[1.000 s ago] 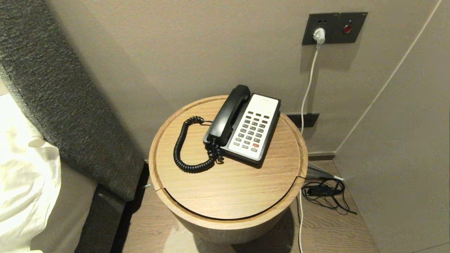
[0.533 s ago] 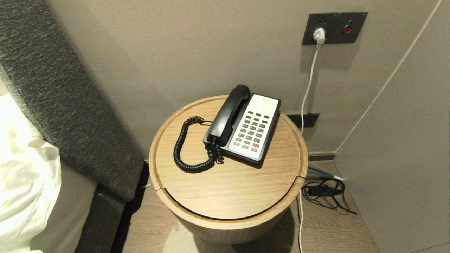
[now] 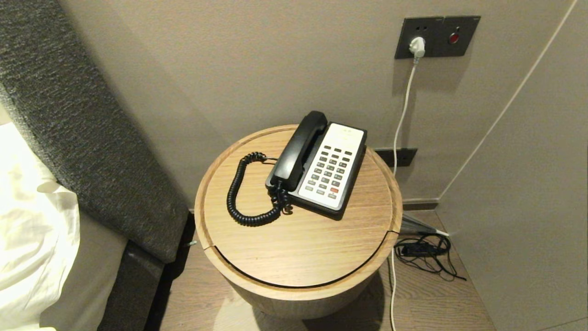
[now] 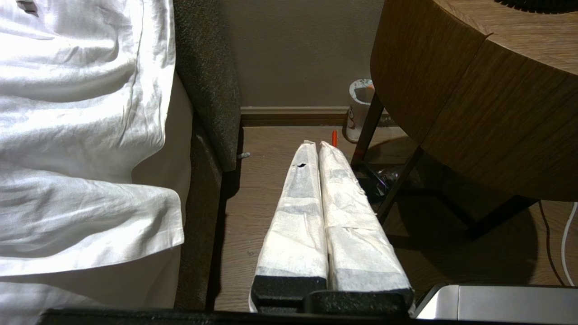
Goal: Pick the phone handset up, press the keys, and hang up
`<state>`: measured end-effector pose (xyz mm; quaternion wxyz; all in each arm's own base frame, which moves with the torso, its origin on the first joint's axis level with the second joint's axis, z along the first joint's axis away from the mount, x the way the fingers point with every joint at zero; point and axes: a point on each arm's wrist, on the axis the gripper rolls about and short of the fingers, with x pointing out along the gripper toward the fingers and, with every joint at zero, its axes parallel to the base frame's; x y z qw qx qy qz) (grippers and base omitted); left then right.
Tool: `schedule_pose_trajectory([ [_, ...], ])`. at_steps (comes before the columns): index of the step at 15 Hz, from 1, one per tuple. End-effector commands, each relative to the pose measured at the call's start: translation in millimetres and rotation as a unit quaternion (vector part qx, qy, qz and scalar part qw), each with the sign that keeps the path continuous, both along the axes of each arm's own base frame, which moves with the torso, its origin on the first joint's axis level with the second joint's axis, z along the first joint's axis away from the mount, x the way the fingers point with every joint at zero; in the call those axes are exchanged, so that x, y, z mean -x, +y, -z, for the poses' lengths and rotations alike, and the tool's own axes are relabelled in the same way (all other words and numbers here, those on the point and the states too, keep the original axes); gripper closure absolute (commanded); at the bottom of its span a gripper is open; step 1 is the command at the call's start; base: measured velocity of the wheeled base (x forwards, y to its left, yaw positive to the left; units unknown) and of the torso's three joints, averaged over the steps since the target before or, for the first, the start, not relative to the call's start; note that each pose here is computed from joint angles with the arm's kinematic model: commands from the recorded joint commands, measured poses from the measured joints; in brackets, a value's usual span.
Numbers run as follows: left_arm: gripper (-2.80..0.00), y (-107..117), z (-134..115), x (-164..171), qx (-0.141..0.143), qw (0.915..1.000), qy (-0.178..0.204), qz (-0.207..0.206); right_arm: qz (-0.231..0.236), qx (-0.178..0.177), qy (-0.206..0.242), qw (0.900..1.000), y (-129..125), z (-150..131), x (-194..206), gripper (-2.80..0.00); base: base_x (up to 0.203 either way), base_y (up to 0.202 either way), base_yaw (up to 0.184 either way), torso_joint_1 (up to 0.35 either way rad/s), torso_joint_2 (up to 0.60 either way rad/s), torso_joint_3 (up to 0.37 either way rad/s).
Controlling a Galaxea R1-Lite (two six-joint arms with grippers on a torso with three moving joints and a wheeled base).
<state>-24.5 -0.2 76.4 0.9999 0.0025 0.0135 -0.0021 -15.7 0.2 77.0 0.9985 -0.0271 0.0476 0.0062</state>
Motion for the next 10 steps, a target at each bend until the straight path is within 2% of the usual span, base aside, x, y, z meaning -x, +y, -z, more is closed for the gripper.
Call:
schedule_pose_trajectory([
  [1,0.0,0.0,0.0,-0.1,0.0,1.0,0.001,0.0,0.0,0.0,0.002,1.0,0.0,0.0,-0.2,0.0,0.0,0.0,0.0,0.0,0.0,0.0],
  [6,0.0,0.0,-0.6,-0.8,0.0,1.0,-0.009,0.001,0.0,0.0,-0.004,1.0,0.0,0.2,0.6,0.0,0.0,0.0,0.0,0.0,0.0,0.0],
  [10,0.0,-0.1,0.4,-1.9,0.001,0.9999,-0.017,0.0,-0.001,0.001,-0.037,0.999,-0.1,1.5,5.7,0.0,0.0,0.0,0.0,0.0,0.0,0.0],
])
